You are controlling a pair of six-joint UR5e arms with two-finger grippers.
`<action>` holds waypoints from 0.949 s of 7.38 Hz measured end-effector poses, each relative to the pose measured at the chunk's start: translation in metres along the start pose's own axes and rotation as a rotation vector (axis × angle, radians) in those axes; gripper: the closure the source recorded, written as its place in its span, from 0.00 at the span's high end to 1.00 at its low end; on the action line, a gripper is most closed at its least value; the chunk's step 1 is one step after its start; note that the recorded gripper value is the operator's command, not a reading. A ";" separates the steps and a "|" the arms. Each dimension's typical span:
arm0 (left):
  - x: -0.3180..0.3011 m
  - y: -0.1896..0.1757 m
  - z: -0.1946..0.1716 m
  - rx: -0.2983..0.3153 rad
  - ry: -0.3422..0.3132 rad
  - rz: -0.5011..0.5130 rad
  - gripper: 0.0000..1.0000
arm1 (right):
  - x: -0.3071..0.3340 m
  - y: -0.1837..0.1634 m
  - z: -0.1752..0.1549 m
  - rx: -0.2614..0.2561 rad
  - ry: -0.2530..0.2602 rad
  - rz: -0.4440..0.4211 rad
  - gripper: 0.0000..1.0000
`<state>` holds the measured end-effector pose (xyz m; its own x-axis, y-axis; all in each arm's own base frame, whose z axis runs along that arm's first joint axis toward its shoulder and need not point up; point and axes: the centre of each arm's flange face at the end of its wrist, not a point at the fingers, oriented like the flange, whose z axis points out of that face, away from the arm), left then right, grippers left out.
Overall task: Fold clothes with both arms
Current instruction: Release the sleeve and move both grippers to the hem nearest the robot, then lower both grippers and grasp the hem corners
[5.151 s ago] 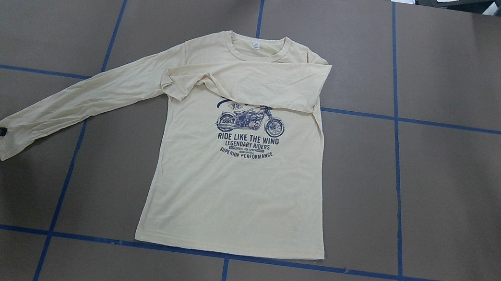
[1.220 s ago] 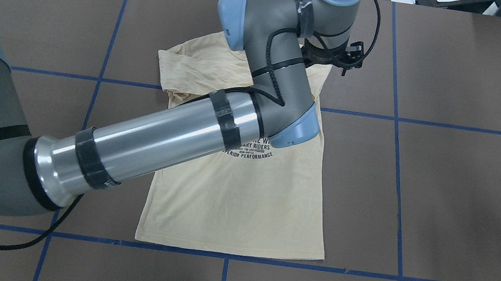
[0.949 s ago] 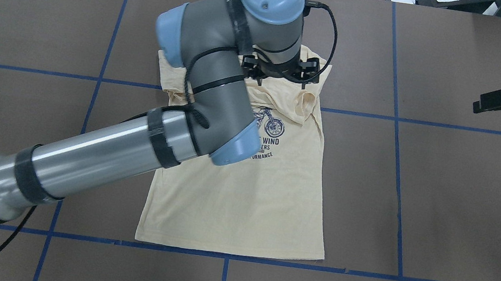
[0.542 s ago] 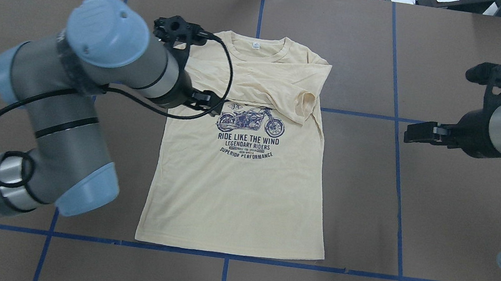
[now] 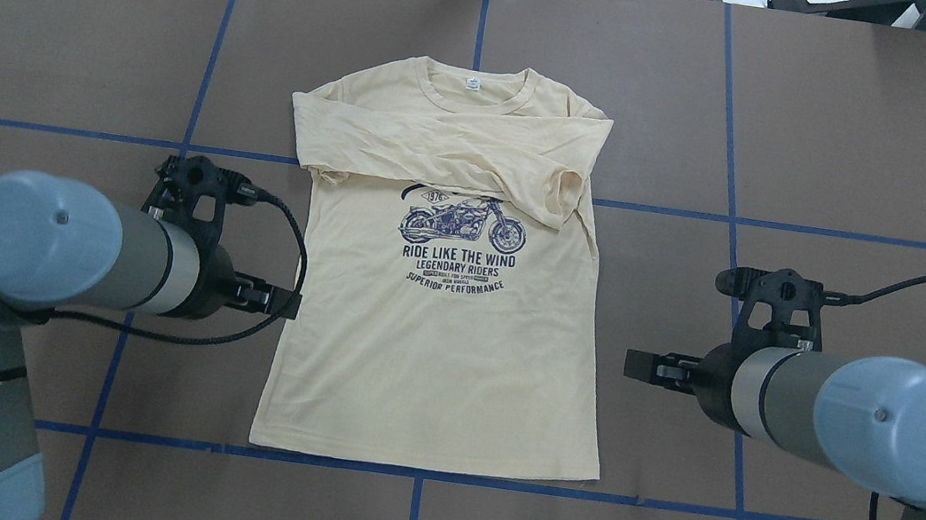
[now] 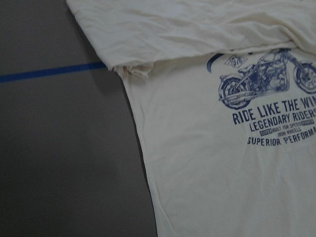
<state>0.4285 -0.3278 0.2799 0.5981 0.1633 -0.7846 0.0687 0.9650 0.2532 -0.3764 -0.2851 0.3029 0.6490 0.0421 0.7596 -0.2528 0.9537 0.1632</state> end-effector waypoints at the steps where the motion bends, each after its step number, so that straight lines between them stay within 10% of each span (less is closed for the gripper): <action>1: -0.003 0.030 0.017 -0.013 -0.008 -0.036 0.99 | -0.005 0.014 0.005 0.013 0.010 -0.007 0.99; 7: 0.017 0.100 0.057 -0.102 -0.025 -0.124 0.75 | -0.009 0.026 0.011 0.025 0.022 -0.019 0.99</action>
<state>0.4910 -0.2403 0.3245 0.6100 0.0379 -0.7915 0.0628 0.9934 0.0959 -0.3968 -0.2645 0.3077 0.6691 0.0310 0.7426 -0.2583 0.9465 0.1933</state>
